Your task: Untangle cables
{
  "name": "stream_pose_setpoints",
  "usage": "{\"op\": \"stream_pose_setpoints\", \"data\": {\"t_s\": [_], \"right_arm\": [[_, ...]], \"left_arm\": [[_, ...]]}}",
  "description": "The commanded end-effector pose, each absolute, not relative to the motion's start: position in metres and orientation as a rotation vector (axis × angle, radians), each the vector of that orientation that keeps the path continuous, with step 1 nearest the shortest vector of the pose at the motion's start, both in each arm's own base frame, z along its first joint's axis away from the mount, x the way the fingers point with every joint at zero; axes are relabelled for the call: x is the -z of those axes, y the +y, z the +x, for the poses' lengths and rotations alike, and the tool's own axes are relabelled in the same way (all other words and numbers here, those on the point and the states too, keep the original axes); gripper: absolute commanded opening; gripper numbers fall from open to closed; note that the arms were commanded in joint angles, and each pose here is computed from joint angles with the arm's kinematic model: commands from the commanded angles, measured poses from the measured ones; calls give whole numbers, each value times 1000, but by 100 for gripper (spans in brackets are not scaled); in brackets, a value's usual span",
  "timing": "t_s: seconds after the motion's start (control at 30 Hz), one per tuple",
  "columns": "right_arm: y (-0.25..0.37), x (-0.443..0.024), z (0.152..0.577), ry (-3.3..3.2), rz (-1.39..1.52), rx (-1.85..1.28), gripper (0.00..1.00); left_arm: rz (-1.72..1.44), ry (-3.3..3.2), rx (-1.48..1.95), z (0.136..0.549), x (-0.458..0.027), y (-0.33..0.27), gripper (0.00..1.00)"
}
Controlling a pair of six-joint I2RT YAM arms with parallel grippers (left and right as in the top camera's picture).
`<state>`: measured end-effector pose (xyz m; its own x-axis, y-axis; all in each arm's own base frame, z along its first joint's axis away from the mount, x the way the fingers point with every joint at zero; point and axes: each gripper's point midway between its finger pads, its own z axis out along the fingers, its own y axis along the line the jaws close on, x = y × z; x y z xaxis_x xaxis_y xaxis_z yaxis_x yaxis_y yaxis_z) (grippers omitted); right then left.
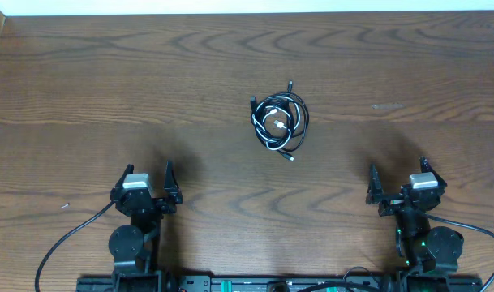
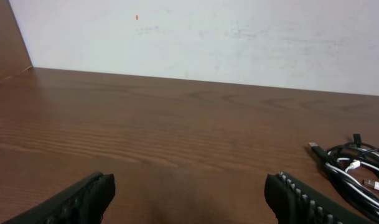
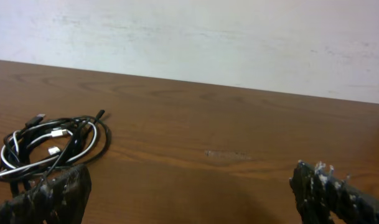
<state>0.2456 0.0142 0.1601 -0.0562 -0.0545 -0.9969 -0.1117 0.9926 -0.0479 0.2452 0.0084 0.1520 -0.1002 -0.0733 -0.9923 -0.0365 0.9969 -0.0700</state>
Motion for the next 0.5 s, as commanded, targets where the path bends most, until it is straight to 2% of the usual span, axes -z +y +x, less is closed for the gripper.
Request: {"op": "stream_pose_setpoints", "data": {"t_s": [0.0,0.47], "right_arm": [[18,-158,245,1633,-135,-70,99],[18,-159,245,1633,-135,-70,99]], "left_arm": [[-83,1722,22,244,-137,9,83],[-83,1722,22,244,-137,9,84]]}}
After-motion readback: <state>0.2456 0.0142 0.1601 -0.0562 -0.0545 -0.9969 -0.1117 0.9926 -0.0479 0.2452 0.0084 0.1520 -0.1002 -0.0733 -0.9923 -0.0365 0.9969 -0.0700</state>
